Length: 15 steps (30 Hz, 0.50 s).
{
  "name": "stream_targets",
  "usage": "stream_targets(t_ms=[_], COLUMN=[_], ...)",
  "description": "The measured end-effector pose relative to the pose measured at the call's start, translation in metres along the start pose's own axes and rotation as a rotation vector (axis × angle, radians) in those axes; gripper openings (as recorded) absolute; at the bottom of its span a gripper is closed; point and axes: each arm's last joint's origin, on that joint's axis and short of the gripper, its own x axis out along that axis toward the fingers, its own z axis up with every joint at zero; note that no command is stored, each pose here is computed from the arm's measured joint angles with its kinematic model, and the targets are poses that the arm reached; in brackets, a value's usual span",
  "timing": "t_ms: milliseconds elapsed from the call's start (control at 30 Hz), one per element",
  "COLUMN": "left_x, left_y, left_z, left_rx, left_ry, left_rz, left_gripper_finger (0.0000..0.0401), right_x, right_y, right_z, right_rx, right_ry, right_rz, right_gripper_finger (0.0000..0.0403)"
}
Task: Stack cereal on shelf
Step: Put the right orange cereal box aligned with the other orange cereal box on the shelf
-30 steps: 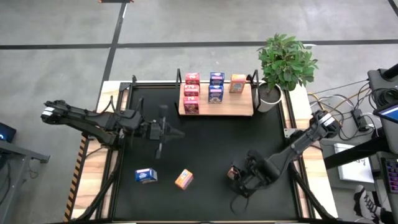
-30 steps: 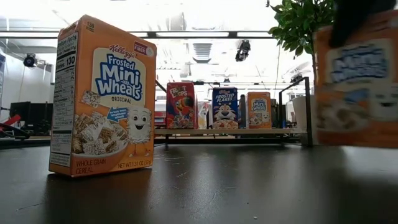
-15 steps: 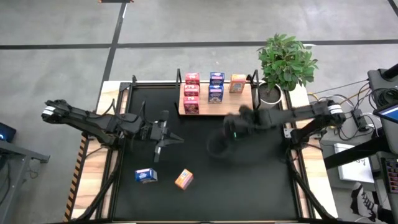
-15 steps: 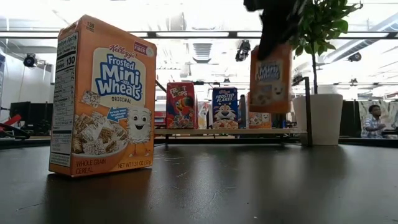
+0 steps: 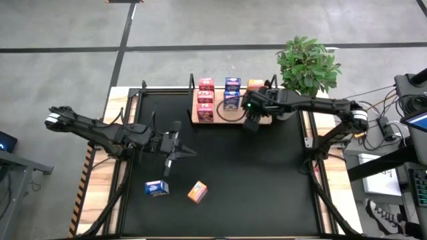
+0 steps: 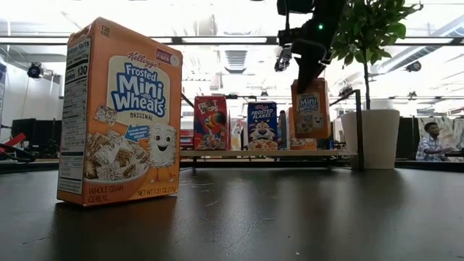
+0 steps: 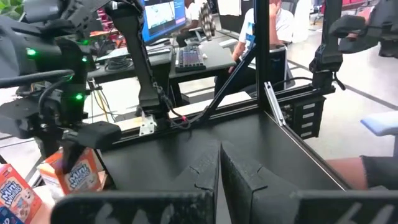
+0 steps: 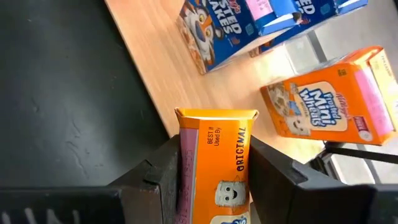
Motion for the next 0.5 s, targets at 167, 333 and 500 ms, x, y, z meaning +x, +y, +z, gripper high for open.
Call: stream_targets(t_ms=[167, 333, 500], left_x=[0.000, -0.001, -0.001], left_y=[0.001, 0.001, 0.001], left_z=[0.002, 0.003, 0.004], left_rx=[-0.001, 0.001, 0.001], left_ry=[-0.011, -0.026, -0.032], left_rz=[0.016, 0.023, 0.024], left_gripper_finger=[0.0000, 0.0000, 0.0000], right_x=[0.006, 0.014, 0.026], right_y=[-0.001, -0.005, -0.008], right_z=[0.002, 0.005, 0.007], right_rx=[-0.032, -0.021, -0.019], right_ry=[0.011, 0.006, 0.039], right_rz=[-0.008, -0.016, -0.026], right_gripper_finger=[0.0146, 0.0162, 0.0191])
